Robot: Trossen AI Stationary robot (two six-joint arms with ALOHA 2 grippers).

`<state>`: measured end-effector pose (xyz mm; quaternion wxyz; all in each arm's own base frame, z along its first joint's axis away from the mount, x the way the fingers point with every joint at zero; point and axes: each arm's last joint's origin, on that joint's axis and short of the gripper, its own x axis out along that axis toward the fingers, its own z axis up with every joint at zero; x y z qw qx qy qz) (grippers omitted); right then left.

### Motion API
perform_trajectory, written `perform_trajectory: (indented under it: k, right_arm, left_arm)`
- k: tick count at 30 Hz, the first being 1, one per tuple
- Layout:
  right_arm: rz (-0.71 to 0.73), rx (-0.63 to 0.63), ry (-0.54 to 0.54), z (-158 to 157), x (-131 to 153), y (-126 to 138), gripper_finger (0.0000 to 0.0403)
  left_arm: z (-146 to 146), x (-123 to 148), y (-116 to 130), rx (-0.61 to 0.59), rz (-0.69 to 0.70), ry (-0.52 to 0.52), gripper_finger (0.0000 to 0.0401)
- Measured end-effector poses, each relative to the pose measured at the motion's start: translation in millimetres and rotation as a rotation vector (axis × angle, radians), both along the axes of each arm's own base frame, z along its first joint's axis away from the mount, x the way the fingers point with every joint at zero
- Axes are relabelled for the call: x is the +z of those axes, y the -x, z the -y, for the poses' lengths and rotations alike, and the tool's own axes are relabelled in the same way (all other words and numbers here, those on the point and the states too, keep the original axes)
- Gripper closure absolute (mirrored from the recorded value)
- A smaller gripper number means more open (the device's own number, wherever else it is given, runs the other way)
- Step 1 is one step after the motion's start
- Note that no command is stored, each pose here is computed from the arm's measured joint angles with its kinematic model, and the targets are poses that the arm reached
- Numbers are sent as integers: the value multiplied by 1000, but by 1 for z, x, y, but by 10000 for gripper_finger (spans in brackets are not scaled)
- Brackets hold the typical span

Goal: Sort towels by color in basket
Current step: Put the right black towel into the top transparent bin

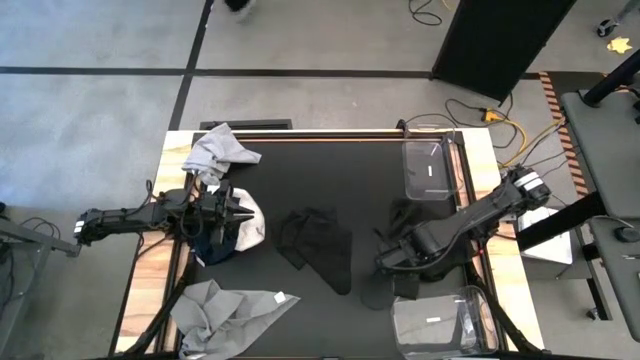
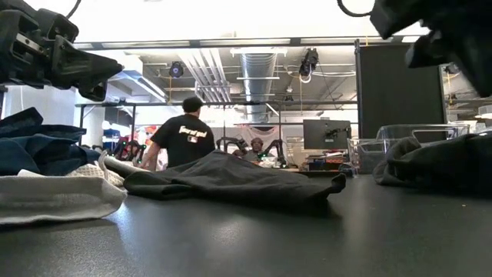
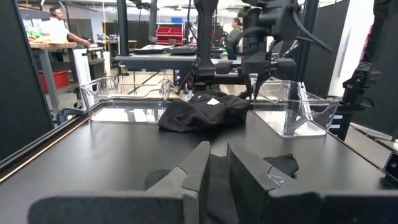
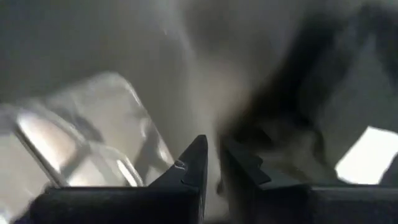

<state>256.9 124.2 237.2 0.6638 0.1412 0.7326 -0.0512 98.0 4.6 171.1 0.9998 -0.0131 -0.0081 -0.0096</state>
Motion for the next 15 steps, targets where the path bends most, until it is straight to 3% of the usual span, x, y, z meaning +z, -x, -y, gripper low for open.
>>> perform_trajectory:
  k: [4, 8, 15]
  right_arm:
    - [-114, 5, 46, 2, 10, 0, 369]
    - [-118, -6, 57, 3, 17, -1, 354]
    - [-134, -67, 104, 4, 10, -2, 259]
  left_arm:
    - [0, 0, 0, 0, 0, 0, 362]
    - [0, 0, 0, 0, -2, 0, 362]
    - [0, 0, 0, 0, -3, 0, 362]
